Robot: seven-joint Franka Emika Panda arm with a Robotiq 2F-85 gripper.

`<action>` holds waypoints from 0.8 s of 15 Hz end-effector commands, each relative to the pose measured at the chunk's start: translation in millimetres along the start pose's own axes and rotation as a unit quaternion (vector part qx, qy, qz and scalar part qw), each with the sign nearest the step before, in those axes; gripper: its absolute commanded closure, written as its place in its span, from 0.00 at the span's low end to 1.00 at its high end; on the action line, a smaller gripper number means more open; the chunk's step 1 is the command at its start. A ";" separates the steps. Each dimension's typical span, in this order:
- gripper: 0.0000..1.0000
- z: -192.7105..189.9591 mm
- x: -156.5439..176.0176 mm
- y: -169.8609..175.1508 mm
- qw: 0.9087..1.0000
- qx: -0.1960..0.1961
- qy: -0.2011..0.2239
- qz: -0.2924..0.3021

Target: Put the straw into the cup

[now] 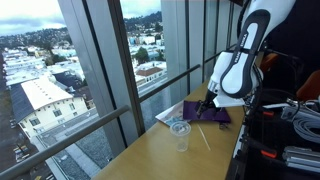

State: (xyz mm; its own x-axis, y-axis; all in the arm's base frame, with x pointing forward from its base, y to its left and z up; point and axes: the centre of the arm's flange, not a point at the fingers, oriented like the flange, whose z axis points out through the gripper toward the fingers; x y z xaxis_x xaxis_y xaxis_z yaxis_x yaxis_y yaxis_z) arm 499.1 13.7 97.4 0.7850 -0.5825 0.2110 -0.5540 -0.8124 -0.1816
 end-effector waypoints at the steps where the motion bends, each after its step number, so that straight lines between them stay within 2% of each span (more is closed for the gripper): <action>1: 0.00 6.3 -2.9 -2.8 1.000 -0.003 -0.001 0.004; 9: 0.00 17.7 -7.5 -7.4 1.000 -0.008 0.000 0.011; 12: 0.00 35.8 -15.3 -8.8 0.999 -0.011 -0.024 0.027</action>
State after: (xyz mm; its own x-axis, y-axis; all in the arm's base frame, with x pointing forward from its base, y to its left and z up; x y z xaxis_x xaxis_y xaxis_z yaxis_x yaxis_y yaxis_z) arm 499.4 26.5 78.7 0.7771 -0.5982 0.1955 -0.5751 -0.8012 -0.1653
